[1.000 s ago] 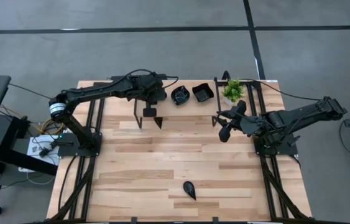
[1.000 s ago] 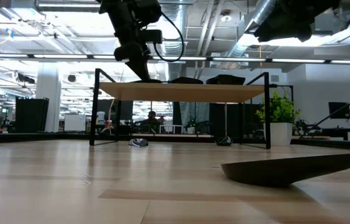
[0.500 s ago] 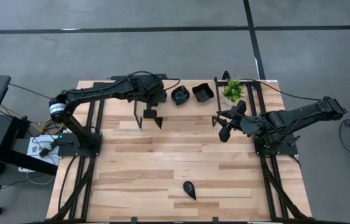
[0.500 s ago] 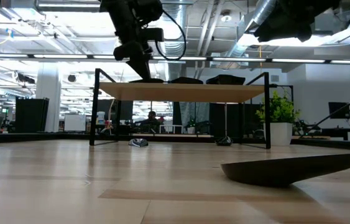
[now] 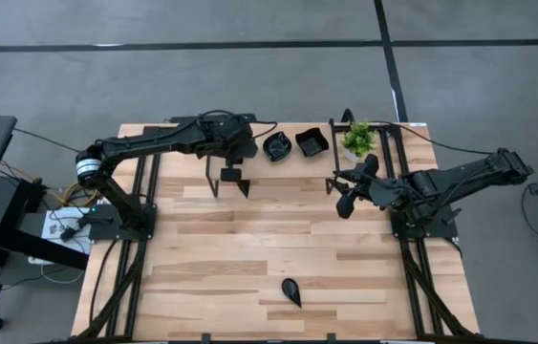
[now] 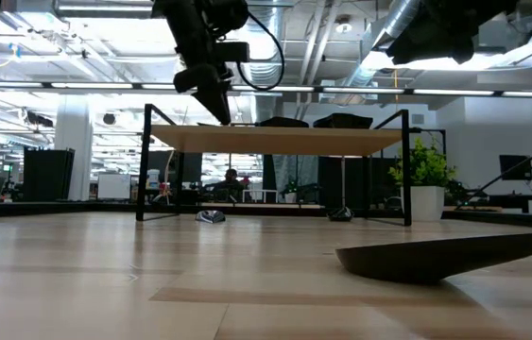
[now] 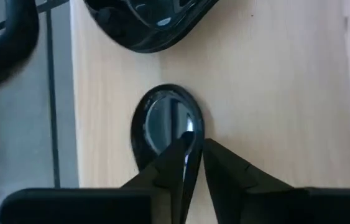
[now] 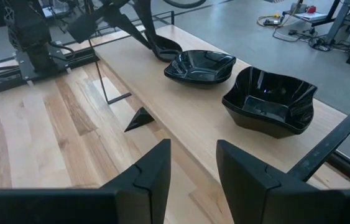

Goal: Pick & Place Mini shaped plates
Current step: Stack the black drop shaped plate on the black drop shaped plate on the shelf

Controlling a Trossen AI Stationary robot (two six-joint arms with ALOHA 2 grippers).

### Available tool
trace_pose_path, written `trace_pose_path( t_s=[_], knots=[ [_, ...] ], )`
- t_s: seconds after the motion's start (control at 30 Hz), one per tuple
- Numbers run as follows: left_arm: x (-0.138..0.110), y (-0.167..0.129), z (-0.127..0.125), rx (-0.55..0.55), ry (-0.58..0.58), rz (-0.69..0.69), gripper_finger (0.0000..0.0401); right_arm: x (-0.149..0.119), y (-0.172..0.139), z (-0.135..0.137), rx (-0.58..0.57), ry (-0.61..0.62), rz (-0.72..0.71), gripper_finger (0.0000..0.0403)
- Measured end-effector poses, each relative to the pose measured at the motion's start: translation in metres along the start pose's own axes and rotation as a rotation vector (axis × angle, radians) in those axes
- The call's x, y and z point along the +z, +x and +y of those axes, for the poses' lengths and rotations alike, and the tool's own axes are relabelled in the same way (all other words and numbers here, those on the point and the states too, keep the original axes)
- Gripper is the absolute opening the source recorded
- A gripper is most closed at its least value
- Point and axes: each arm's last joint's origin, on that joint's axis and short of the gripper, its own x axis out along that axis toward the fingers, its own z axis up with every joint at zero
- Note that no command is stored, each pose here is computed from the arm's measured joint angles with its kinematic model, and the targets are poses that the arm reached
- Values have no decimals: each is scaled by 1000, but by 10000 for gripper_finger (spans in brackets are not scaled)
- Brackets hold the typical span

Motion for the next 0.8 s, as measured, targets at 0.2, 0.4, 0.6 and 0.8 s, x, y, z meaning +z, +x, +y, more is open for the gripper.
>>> trace_pose_path(
  t_s=[0.2, 0.4, 0.6, 0.8],
  knots=[
    [-1, 0, 2, 71, -1, 47, 78, 0, 0, 0, 0, 0, 0, 124],
    [-3, -8, 7, 174, -10, 87, 77, 0, 0, 0, 1, 0, 0, 124],
    [-8, -42, 14, 264, -79, 9, 77, 0, 0, 0, 2, 1, -1, 124],
    [-19, -98, 19, 315, -279, -190, 77, 0, 0, 0, 2, 3, -3, 124]
  ],
)
